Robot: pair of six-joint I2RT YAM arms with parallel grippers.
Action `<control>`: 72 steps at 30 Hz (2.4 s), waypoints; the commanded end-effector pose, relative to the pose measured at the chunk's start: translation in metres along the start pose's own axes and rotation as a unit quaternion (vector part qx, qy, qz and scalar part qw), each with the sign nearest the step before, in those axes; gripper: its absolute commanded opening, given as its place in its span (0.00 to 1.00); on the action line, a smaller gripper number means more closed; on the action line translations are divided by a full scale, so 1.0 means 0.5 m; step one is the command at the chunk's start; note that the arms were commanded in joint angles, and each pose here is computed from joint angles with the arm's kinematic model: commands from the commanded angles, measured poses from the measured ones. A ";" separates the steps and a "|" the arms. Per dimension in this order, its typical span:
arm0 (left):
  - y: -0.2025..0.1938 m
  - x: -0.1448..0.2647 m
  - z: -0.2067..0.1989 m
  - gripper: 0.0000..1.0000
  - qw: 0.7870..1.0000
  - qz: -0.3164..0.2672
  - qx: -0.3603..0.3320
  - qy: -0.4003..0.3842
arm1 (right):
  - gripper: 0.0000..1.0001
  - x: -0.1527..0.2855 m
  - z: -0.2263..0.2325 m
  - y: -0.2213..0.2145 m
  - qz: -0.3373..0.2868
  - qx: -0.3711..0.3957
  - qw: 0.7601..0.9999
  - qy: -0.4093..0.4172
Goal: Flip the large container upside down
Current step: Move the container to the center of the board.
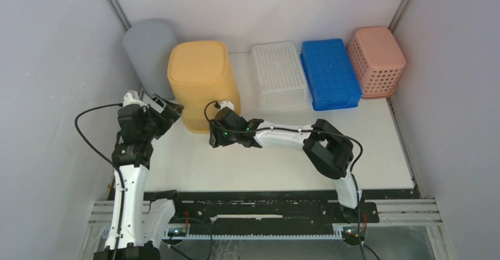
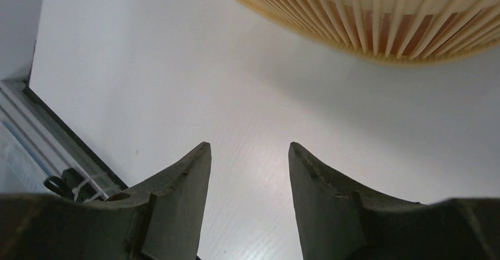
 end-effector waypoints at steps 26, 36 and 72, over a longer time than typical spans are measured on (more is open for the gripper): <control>-0.127 -0.143 0.021 0.94 0.998 0.058 -0.008 0.036 | 0.63 0.393 -0.125 0.065 -0.111 -0.003 0.991 0.072; -0.117 -0.252 0.005 0.93 0.995 0.036 -0.014 0.091 | 0.64 0.419 -0.172 -0.019 -0.096 -0.041 0.992 0.069; -0.052 -0.522 -0.058 0.92 0.990 0.031 -0.018 0.139 | 0.65 0.398 -0.275 -0.064 -0.088 -0.107 0.989 0.053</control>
Point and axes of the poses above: each gripper's point midway between its finger pads, its own x axis back along the fingers, its own z axis along the line the jaws close on, y = z × x, the point moved 9 cm from there along x, back along the fingers, and after that the axes turned 14 degrees about x, right-handed, at the moved point
